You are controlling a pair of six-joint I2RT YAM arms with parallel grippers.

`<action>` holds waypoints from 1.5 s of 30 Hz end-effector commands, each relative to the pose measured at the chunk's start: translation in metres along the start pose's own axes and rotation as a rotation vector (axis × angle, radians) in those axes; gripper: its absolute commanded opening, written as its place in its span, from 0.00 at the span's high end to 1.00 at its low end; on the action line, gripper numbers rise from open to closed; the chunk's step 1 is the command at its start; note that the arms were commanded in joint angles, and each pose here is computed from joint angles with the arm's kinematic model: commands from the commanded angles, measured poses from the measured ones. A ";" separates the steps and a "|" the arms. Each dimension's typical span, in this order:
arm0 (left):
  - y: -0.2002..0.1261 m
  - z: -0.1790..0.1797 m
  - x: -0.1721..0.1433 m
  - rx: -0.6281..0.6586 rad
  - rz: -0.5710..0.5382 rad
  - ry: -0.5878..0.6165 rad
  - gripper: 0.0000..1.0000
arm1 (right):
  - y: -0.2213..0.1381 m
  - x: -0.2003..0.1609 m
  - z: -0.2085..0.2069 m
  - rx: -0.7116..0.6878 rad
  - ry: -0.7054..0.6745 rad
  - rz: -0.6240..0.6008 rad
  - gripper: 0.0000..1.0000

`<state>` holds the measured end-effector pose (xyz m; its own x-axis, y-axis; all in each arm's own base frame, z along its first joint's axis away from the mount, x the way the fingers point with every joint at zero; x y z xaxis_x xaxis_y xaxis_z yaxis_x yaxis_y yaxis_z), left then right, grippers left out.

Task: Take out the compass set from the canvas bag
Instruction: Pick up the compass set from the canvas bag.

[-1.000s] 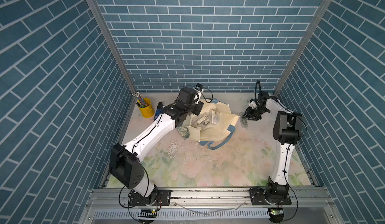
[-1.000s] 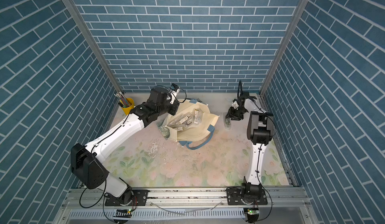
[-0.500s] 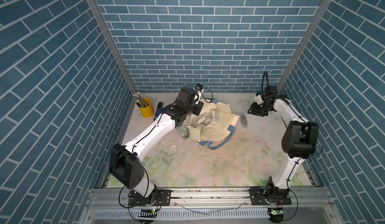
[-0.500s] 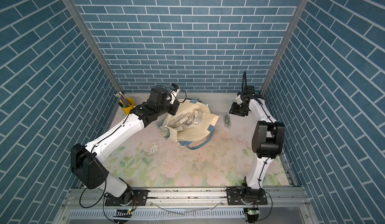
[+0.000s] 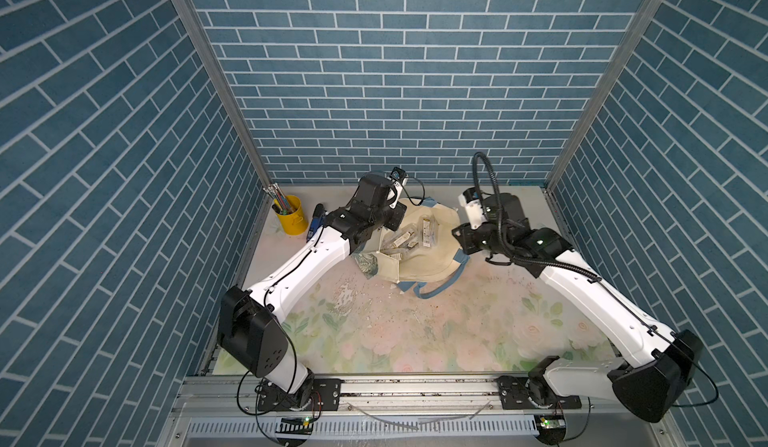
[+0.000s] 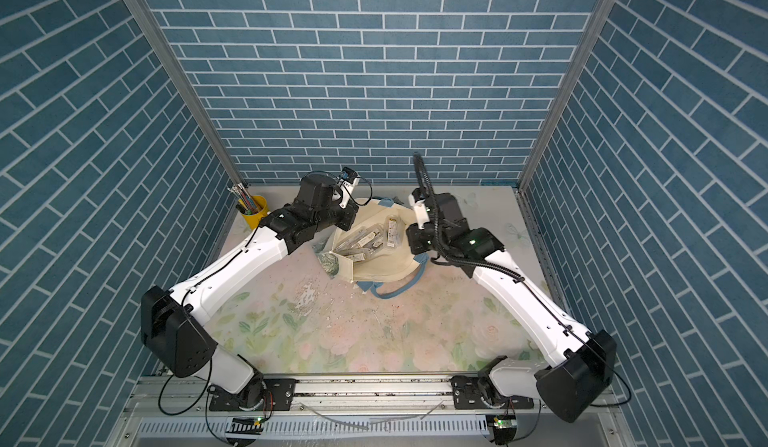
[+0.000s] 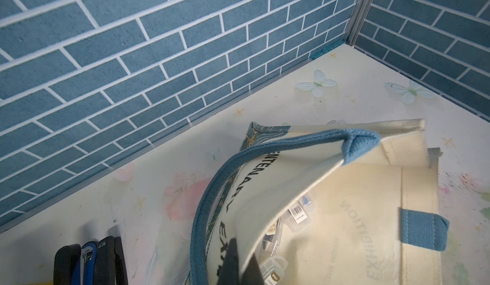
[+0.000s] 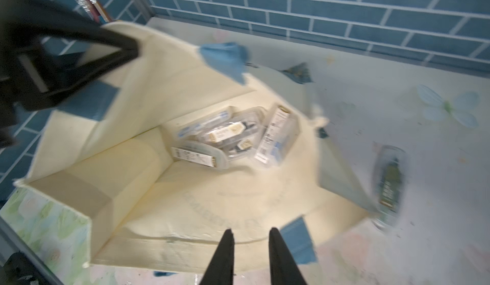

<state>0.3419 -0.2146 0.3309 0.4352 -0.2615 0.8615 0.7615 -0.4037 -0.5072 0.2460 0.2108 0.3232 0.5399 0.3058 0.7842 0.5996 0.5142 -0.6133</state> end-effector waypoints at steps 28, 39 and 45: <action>-0.017 -0.006 0.022 -0.077 -0.092 -0.043 1.00 | 0.186 -0.056 -0.044 -0.380 0.057 0.056 0.59; -0.016 -0.006 0.020 -0.085 -0.089 -0.042 1.00 | 0.203 -0.050 -0.043 -0.356 0.092 0.036 0.53; -0.014 -0.007 0.017 -0.086 -0.082 -0.039 1.00 | 0.214 -0.049 -0.044 -0.352 0.114 0.014 0.52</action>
<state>0.3390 -0.2176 0.3297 0.4634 -0.2349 0.8545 0.7298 -0.4458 -0.5183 0.3606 0.2666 0.1483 0.6016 0.2687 0.7523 0.7317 0.1924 -0.6539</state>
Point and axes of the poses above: each gripper's point midway between its finger pads, its own y axis out along the fingers, its own z axis along the line the jaws close on, x = y × z, the point moved 9 cm from there along -y, back along the fingers, and after that the axes turned 4 degrees about -y, right-handed, at the moved point
